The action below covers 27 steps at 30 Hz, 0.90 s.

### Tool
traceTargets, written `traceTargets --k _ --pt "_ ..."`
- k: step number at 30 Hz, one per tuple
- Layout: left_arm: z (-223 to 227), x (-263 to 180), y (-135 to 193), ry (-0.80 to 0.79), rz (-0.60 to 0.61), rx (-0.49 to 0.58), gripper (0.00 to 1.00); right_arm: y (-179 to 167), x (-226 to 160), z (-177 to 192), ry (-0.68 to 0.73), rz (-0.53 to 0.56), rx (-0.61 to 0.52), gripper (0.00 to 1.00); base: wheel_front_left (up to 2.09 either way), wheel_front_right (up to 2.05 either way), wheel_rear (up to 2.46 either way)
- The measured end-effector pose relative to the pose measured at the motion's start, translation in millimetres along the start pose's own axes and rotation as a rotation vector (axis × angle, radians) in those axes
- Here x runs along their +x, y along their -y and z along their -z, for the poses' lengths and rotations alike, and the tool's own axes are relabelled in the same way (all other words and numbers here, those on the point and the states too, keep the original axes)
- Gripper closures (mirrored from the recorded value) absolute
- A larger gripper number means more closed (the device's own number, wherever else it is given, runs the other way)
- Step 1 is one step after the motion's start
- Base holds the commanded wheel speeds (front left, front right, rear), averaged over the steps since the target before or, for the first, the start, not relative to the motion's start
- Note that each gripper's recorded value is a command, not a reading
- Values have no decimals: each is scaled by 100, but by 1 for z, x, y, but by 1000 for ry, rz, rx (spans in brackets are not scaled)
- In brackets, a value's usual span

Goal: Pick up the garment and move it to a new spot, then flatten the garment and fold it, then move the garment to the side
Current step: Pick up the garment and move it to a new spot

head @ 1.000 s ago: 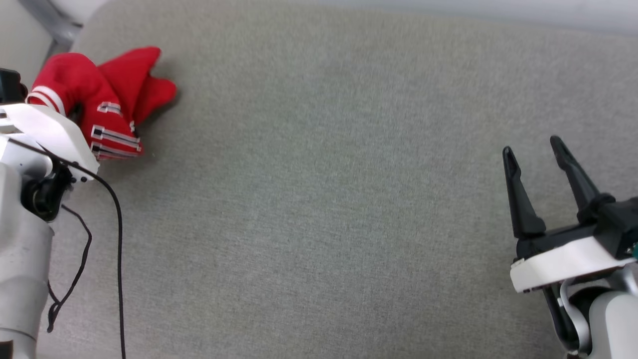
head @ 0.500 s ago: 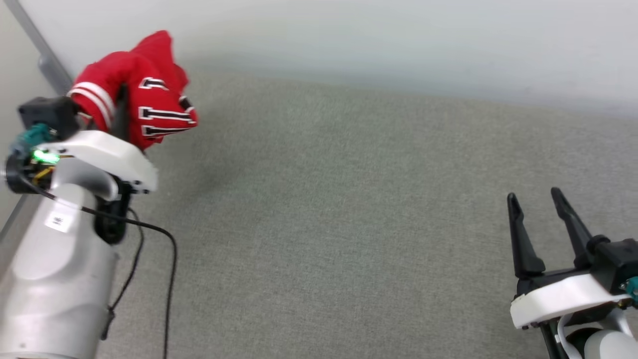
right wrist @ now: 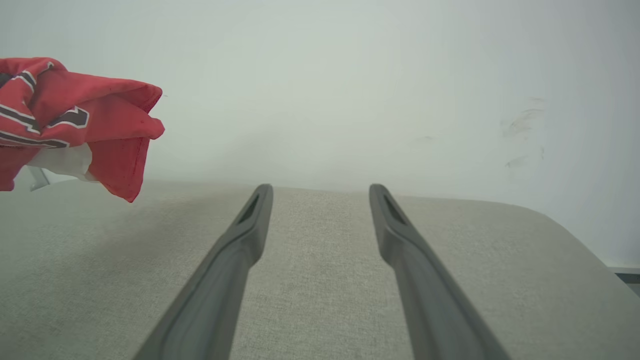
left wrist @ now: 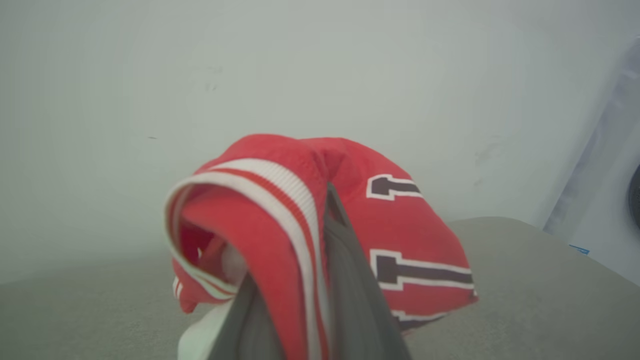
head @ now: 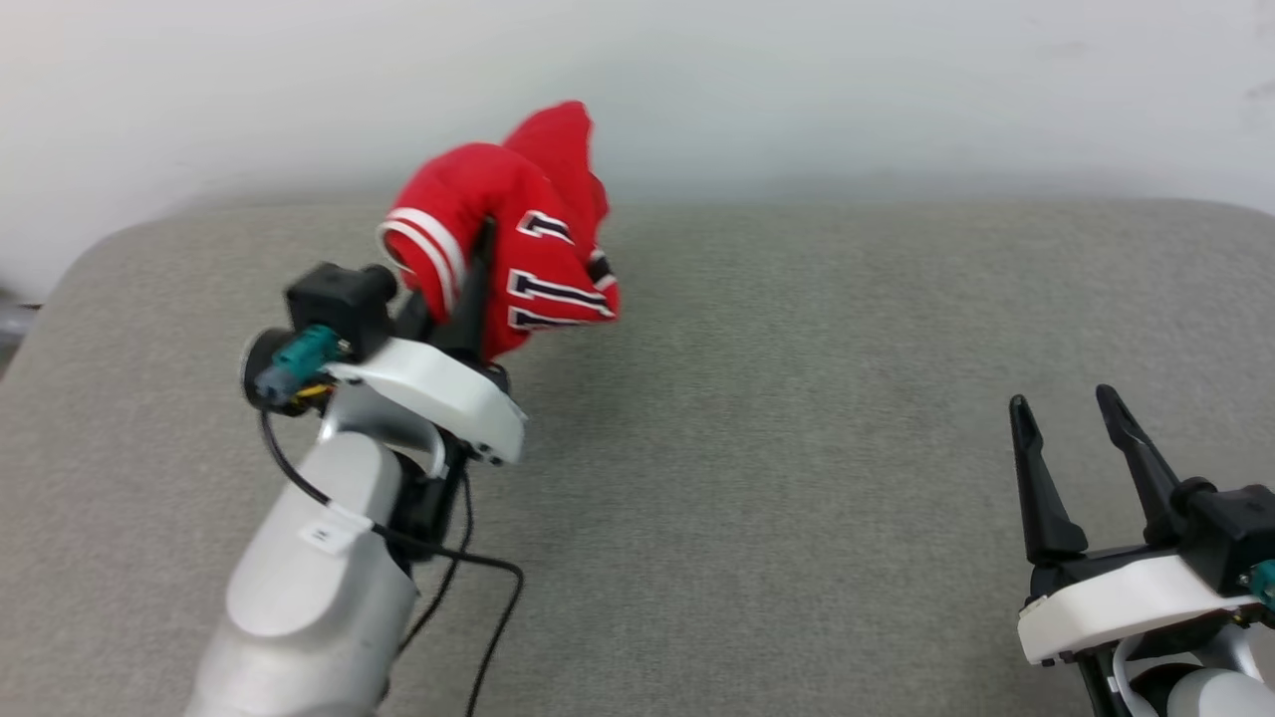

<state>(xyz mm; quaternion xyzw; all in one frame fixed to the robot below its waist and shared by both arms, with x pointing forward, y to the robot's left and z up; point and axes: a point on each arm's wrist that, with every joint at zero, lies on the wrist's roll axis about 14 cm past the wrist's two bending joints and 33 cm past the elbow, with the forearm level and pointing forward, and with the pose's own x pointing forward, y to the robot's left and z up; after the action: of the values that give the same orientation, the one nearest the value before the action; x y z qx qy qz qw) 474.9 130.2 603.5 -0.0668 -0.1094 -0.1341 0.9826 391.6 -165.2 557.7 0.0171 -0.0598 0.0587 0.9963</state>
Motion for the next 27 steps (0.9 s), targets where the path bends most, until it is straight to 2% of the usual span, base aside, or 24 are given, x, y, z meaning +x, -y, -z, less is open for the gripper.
traceTargets --k 6,12,19,25,26,27 --pt "37 1 80 -61 187 -89 100 34 -17 1 -11 105 -12 0 0 0 0" --pt "96 -23 136 -217 338 -147 100 55 -20 12 -45 168 -16 0 0 0 0" --pt "155 -59 163 -405 427 -174 100 56 -7 24 -72 163 -18 0 0 0 0" --pt "174 -76 167 -463 449 -171 100 47 5 29 -78 132 -18 0 0 0 0" --pt "172 -75 167 -454 447 -169 58 47 5 29 -77 131 -17 0 0 0 0" --pt "169 -75 167 -441 446 -169 1 47 5 28 -74 130 -16 0 0 0 0"
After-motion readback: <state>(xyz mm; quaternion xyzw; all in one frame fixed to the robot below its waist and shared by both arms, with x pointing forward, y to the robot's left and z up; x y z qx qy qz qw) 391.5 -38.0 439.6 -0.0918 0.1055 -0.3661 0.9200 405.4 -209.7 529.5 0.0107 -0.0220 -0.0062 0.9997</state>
